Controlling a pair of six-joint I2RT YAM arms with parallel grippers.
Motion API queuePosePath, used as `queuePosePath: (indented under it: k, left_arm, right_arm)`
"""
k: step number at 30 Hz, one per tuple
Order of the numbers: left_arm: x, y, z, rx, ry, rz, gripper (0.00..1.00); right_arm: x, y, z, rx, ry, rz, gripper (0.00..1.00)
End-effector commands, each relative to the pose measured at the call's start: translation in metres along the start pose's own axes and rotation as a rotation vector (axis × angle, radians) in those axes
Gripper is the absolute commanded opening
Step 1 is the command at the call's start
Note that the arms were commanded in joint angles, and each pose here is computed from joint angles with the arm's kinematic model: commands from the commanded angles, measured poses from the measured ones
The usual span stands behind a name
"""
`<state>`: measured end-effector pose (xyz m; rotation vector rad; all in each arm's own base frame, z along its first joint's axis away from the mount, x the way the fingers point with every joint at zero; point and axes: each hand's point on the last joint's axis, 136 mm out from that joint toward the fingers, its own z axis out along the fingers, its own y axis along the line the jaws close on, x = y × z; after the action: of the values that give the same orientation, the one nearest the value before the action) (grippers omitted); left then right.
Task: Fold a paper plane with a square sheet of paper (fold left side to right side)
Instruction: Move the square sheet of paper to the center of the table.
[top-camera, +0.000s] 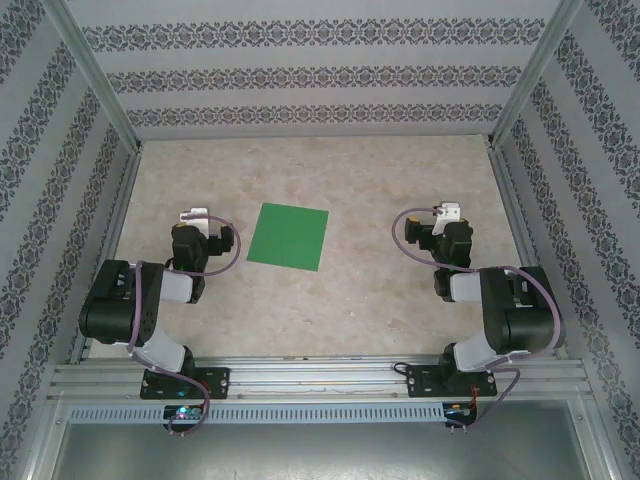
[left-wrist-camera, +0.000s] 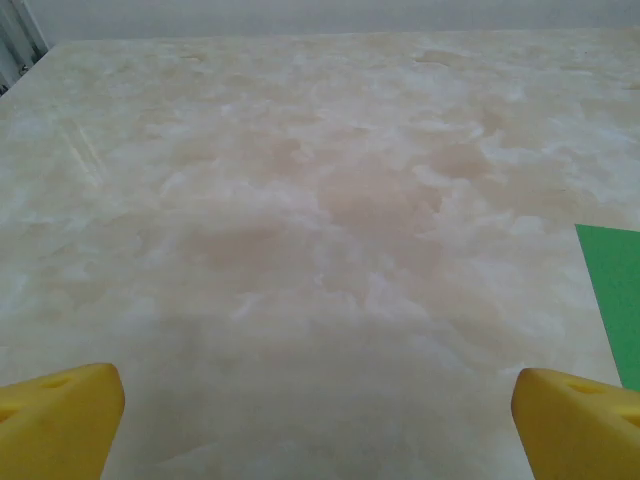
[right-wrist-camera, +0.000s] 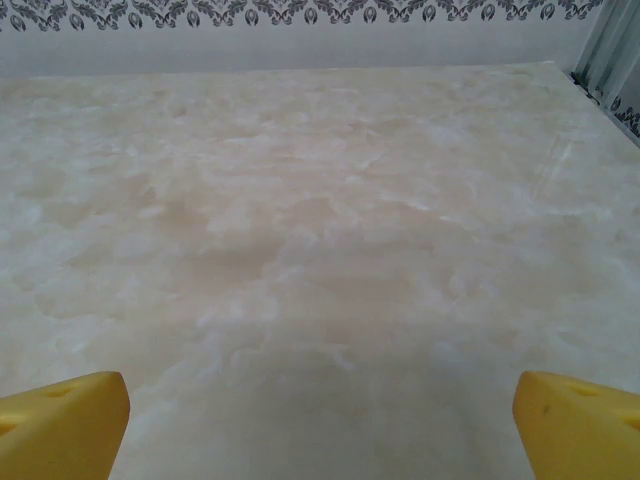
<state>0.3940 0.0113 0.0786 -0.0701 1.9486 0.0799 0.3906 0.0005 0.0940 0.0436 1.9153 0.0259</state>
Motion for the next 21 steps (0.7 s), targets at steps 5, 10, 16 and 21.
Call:
queuePosePath:
  k: [5,10,16,21]
  left_arm:
    - [-0.0117,0.0075,0.002,-0.028,-0.043,-0.001,1.0]
    - [-0.0117,0.0075,0.0019,-0.028,-0.043,-0.001,1.0]
    - [-0.0116,0.007,0.0021,-0.027,-0.043,0.0,1.0]
    - [-0.0113,0.0075,0.0019,-0.029,-0.043,-0.001,1.0]
  right_arm:
    - [-0.0152,0.002,0.0037,0.001,-0.05,-0.013,0.98]
    - [-0.0144,0.0022,0.0035,-0.001,-0.048,-0.014,0.98]
    - [-0.0142,0.0016,0.0039,0.0,-0.047,-0.011,0.98]
    - [-0.0149,0.0021,0.0041,-0.002,-0.048,-0.011,0.98]
